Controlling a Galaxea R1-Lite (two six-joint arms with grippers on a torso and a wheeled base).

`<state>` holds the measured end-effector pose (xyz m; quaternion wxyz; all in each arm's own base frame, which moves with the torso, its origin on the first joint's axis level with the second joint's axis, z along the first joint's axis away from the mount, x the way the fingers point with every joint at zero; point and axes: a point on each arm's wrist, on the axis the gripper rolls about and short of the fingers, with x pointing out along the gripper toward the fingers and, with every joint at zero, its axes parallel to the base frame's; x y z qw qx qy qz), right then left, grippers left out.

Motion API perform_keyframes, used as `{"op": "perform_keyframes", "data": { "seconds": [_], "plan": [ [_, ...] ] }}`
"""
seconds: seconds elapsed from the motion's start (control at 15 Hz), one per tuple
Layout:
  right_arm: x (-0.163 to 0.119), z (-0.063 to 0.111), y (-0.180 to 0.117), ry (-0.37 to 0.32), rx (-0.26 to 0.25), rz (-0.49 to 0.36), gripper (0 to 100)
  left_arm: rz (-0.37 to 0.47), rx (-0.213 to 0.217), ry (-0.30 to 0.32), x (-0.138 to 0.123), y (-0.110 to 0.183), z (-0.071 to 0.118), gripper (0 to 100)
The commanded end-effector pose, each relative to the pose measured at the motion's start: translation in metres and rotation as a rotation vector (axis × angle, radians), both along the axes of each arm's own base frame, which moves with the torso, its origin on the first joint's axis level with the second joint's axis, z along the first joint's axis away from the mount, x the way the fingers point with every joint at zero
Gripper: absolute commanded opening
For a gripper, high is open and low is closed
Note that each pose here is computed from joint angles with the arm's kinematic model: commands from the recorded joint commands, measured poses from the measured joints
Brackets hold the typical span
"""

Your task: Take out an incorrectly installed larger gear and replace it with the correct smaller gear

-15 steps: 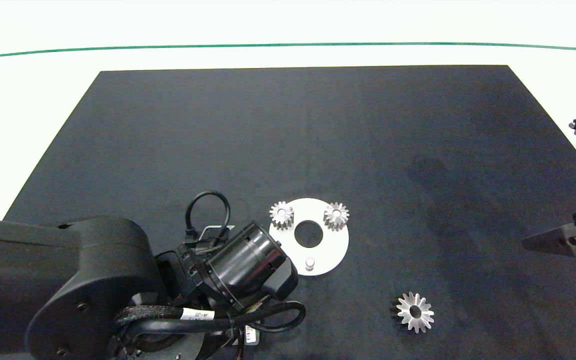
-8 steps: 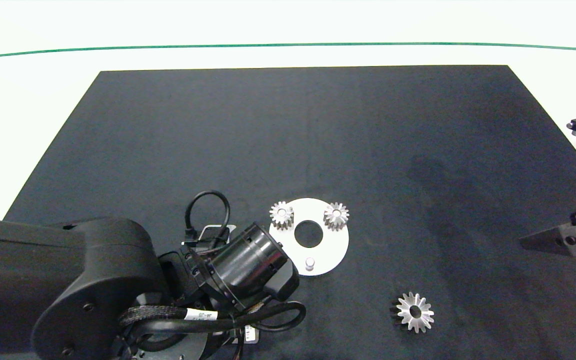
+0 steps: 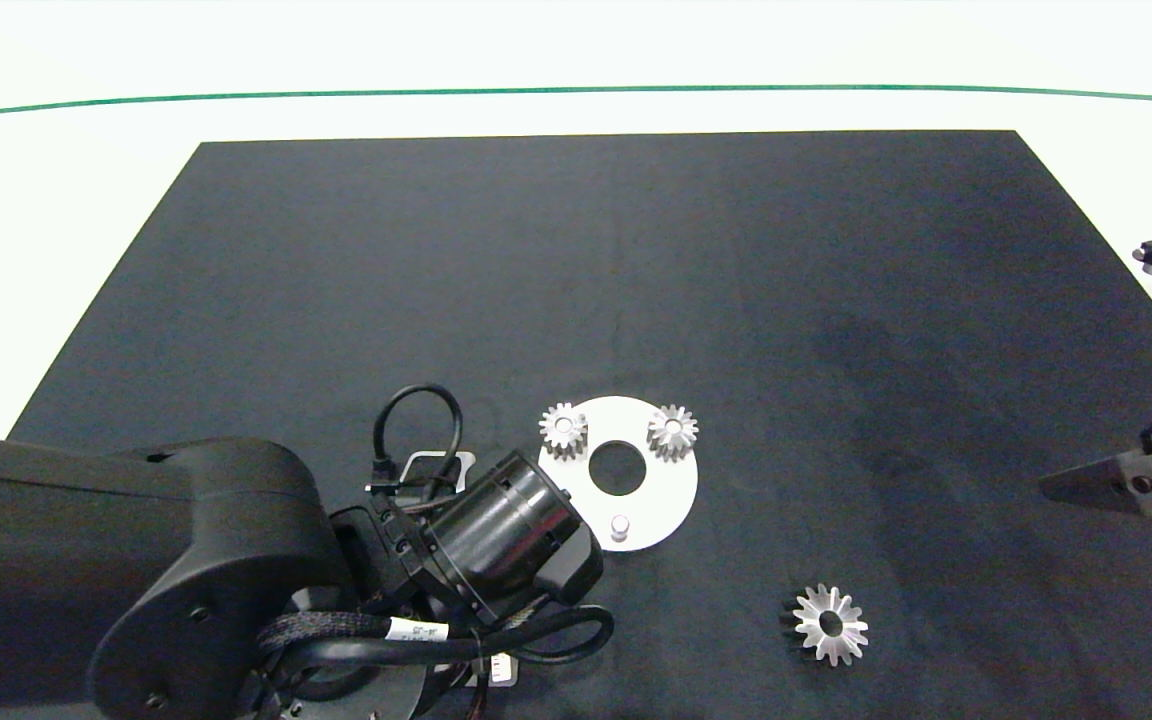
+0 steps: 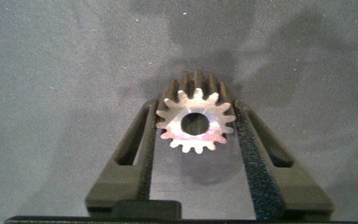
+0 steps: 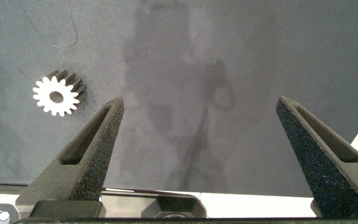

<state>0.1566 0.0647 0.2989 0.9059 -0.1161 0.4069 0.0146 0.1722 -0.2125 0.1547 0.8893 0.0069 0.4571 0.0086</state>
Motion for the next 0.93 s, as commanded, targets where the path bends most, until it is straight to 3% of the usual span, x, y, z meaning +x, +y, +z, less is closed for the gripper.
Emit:
{"op": "perform_keyframes", "data": {
  "seconds": [0.07, 0.47, 0.73, 0.93],
  "plan": [
    [0.0, 0.0, 0.0, 0.004, -0.003, -0.001, 100, 0.002, 0.007, 0.0, -0.001, 0.001, 0.0, 41],
    [-0.001, -0.001, 0.001, 0.005, -0.004, 0.007, 100, -0.002, 0.004, -0.002, -0.002, 0.002, 0.001, 29],
    [-0.005, -0.001, 0.003, 0.005, -0.004, 0.03, 100, -0.001, 0.025, 0.014, -0.007, 0.005, -0.007, 20],
    [-0.008, -0.004, 0.006, -0.009, -0.055, 0.016, 100, 0.0, -0.008, -0.031, -0.011, 0.013, 0.007, 19]
  ]
}}
